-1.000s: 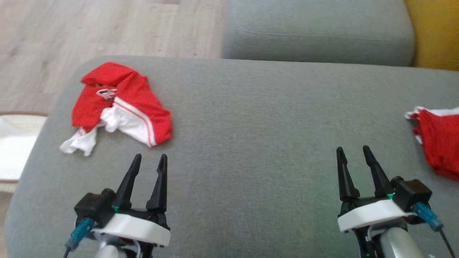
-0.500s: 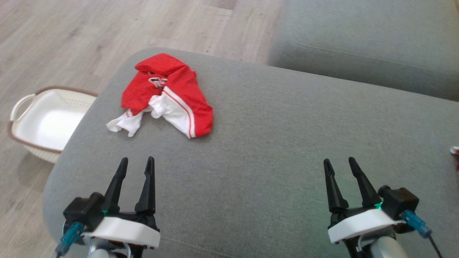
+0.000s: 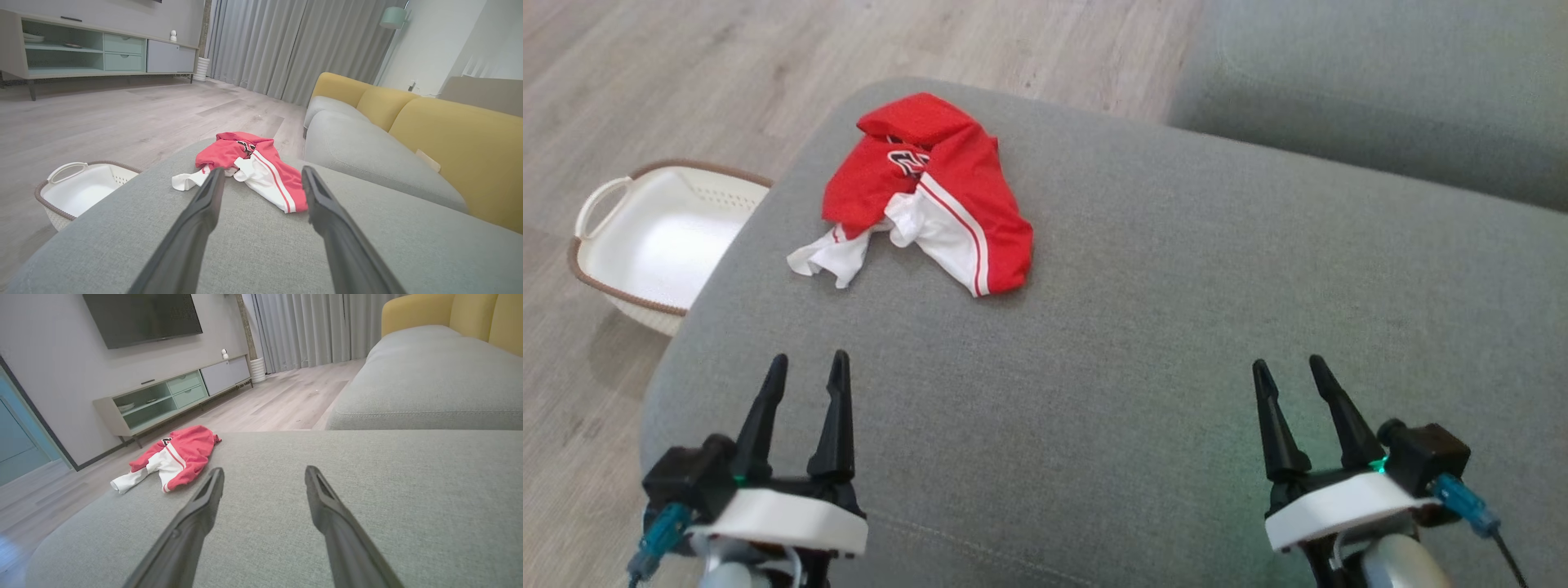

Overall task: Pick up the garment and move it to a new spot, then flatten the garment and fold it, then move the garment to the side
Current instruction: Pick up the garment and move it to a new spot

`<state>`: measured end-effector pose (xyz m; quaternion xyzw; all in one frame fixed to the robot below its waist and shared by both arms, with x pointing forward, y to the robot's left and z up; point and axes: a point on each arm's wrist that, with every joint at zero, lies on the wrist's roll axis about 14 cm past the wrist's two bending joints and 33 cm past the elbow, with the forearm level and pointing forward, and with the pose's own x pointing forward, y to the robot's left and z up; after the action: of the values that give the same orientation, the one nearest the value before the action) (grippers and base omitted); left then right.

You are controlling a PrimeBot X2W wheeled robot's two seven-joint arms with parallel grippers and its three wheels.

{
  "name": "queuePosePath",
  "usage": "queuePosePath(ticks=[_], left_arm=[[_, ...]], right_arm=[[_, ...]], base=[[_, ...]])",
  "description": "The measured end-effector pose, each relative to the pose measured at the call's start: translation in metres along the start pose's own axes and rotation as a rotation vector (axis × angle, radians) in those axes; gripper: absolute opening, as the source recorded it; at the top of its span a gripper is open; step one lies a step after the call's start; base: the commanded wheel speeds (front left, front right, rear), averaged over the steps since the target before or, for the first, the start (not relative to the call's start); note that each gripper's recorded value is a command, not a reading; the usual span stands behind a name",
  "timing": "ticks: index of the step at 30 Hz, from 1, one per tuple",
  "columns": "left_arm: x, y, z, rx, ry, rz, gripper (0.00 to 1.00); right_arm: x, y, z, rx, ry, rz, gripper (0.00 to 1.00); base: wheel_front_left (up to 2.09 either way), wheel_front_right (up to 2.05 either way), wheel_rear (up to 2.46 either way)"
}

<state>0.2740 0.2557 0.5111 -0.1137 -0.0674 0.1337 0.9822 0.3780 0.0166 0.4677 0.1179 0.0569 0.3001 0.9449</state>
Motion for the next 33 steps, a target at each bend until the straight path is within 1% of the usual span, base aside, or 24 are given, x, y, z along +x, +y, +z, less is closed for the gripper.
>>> queuePosePath(ticks=[4,10,14,16,20,24,29,33], left_arm=[[0.013,0.0,-0.008,0.036,0.03,-0.014,1.0],[0.068,-0.004,-0.029,0.123,0.112,-0.078,1.0],[0.109,-0.002,-0.056,0.207,0.256,-0.117,1.0],[0.129,0.0,-0.069,0.226,0.329,-0.122,1.0],[0.157,0.001,-0.1,0.288,0.487,-0.146,1.0],[0.173,0.005,-0.129,0.319,0.617,-0.155,1.0],[0.181,0.013,-0.156,0.345,0.731,-0.141,1.0],[0.179,0.015,-0.169,0.344,0.782,-0.138,1.0]], right_arm=[[0.005,-0.01,-0.002,-0.005,0.004,-0.019,1.0],[0.022,-0.037,0.002,-0.021,-0.012,-0.066,1.0],[0.029,-0.057,-0.002,-0.025,-0.005,-0.104,1.0],[0.031,-0.067,-0.005,-0.024,0.002,-0.126,1.0],[0.033,-0.088,-0.012,-0.016,0.015,-0.169,1.0],[0.031,-0.104,-0.022,-0.018,0.037,-0.205,1.0],[0.027,-0.119,-0.032,-0.016,0.059,-0.242,1.0],[0.023,-0.126,-0.035,-0.014,0.066,-0.262,1.0]], base=[[0.0,0.0,0.0],[0.0,0.0,0.0],[0.0,0.0,0.0],[0.0,0.0,0.0],[0.0,0.0,0.0],[0.0,0.0,0.0],[0.0,0.0,0.0],[0.0,0.0,0.0]])
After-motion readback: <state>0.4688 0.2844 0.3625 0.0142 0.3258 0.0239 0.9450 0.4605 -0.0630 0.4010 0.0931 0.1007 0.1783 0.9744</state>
